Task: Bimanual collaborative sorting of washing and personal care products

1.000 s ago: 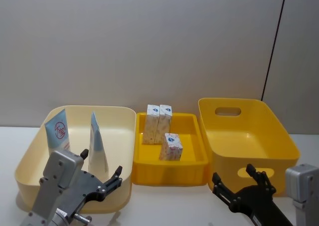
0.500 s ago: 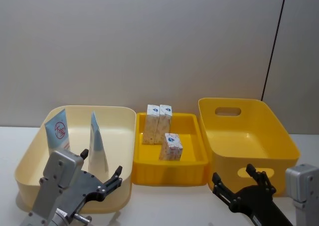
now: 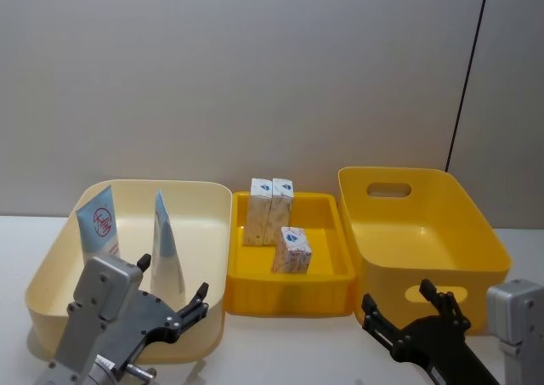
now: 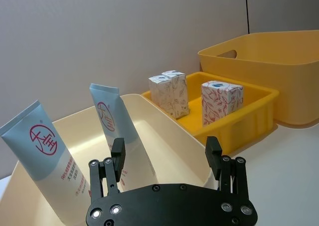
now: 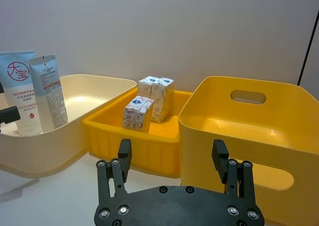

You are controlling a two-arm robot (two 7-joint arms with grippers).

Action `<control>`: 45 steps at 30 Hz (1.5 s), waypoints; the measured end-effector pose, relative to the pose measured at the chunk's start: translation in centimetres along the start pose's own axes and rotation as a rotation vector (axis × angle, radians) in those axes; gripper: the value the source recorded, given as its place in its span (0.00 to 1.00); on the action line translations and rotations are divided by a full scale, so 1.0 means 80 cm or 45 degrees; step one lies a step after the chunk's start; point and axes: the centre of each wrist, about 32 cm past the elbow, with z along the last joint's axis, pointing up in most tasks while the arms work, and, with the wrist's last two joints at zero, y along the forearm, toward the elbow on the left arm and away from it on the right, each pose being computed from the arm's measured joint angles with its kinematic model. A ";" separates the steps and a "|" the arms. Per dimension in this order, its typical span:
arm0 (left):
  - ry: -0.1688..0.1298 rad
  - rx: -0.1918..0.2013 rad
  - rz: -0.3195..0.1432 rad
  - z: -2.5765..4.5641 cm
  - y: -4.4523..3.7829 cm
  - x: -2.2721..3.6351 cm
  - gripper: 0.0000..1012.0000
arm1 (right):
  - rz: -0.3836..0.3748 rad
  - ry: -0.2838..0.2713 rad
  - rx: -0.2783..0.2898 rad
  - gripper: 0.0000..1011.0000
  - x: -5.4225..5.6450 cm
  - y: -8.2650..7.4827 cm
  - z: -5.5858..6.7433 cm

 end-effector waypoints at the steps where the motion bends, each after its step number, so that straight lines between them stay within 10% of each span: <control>1: 0.000 0.000 0.000 0.0000 0.000 0.0000 0.99 | 0.000 0.000 0.000 0.99 0.000 0.000 0.000; 25: 0.000 0.000 0.000 0.0000 0.000 0.0000 0.99 | 0.002 -0.002 -0.004 0.99 0.000 0.001 0.001; 45: 0.000 0.000 0.000 0.0000 0.000 0.0000 0.99 | 0.145 -0.035 -0.181 0.99 -0.021 0.049 0.064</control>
